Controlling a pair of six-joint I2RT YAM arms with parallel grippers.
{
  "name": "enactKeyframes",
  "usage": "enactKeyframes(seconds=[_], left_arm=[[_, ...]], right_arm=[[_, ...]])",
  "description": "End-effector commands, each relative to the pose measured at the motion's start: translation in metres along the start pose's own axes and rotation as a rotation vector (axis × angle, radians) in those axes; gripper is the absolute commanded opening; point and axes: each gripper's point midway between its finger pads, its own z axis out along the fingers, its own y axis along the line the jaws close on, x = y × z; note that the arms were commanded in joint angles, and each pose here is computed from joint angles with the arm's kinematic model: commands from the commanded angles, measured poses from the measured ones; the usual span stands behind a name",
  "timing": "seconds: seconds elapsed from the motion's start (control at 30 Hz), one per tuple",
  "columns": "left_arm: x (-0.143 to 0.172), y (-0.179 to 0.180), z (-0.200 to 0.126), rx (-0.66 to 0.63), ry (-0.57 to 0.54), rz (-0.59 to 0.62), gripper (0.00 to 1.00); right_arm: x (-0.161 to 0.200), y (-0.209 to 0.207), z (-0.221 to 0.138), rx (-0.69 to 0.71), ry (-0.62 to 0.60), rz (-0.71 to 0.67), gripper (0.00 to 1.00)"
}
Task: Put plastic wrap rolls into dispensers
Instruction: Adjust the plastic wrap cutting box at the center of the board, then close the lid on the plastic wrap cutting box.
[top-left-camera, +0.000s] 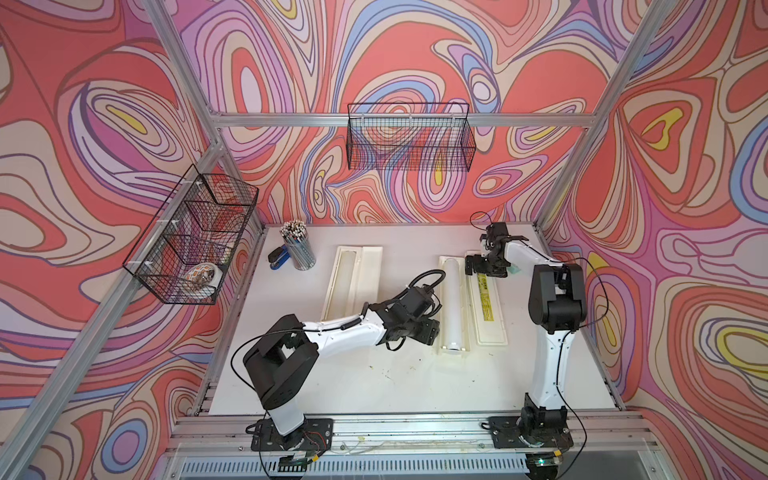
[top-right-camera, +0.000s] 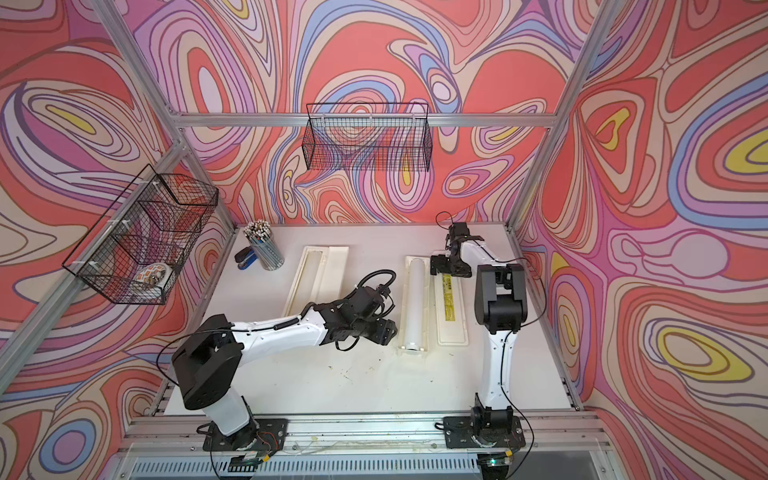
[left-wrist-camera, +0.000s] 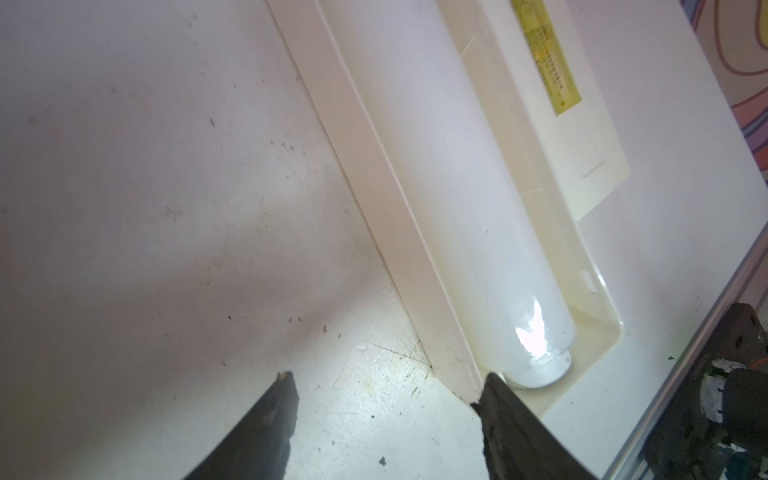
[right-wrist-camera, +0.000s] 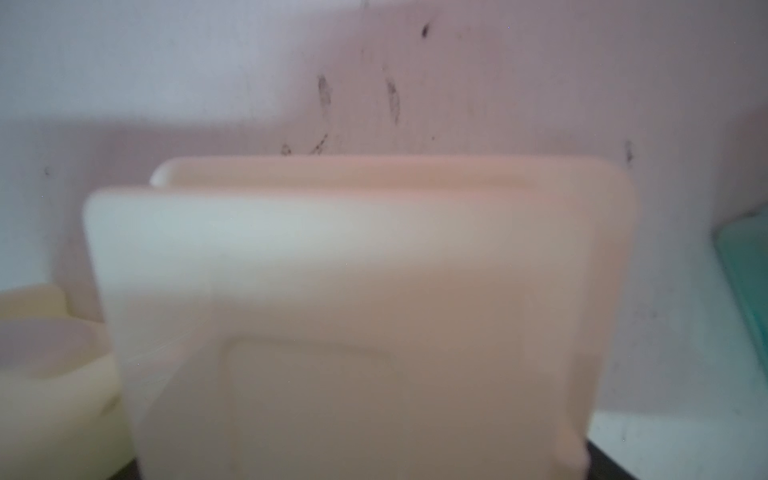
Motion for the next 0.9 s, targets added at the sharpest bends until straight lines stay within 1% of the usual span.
enactKeyframes(seconds=[0.0, 0.07, 0.13, 0.17, 0.23, 0.27, 0.33, 0.4, 0.47, 0.57, 0.67, 0.77, 0.87], left_arm=[[-0.045, -0.016, -0.023, 0.014, -0.11, 0.093, 0.72], [-0.058, -0.025, -0.019, 0.031, -0.115, 0.111, 0.73], [-0.073, -0.024, -0.016, 0.0, -0.129, 0.121, 0.73], [-0.071, -0.018, -0.012, -0.022, -0.111, 0.114, 0.73], [-0.072, -0.009, -0.008, -0.012, -0.103, 0.068, 0.72], [-0.077, -0.006, -0.008, 0.002, -0.126, 0.035, 0.72], [-0.076, 0.008, -0.008, 0.012, -0.137, -0.019, 0.7], [-0.072, 0.02, -0.006, 0.004, -0.127, -0.053, 0.69], [-0.065, 0.026, -0.004, -0.002, -0.1, -0.057, 0.68], [-0.051, 0.033, 0.005, -0.021, -0.051, -0.059, 0.68], [-0.036, 0.044, 0.016, -0.039, -0.003, -0.104, 0.67], [-0.021, 0.046, 0.028, -0.032, 0.039, -0.136, 0.64], [-0.007, 0.047, 0.038, -0.012, 0.077, -0.174, 0.61]], right_arm=[[0.024, 0.01, 0.014, -0.058, 0.106, 0.013, 0.98], [0.029, 0.009, 0.014, -0.049, 0.119, 0.015, 0.98], [0.028, 0.007, 0.006, -0.034, 0.092, 0.026, 0.98], [0.026, 0.007, 0.0, -0.031, 0.075, 0.029, 0.97], [0.025, 0.007, -0.013, -0.022, 0.059, 0.037, 0.96], [0.025, 0.007, -0.02, -0.021, 0.057, 0.039, 0.95], [0.026, 0.009, -0.031, -0.025, 0.054, 0.039, 0.91], [0.027, 0.01, -0.038, -0.026, 0.052, 0.045, 0.89], [0.028, 0.011, -0.044, -0.028, 0.054, 0.044, 0.85], [0.029, 0.009, -0.051, -0.032, 0.052, 0.05, 0.83], [0.026, 0.007, -0.066, -0.029, 0.048, 0.054, 0.81], [0.017, 0.015, -0.09, -0.058, 0.024, 0.055, 0.81], [0.011, 0.027, -0.114, -0.112, -0.001, 0.096, 0.8]])
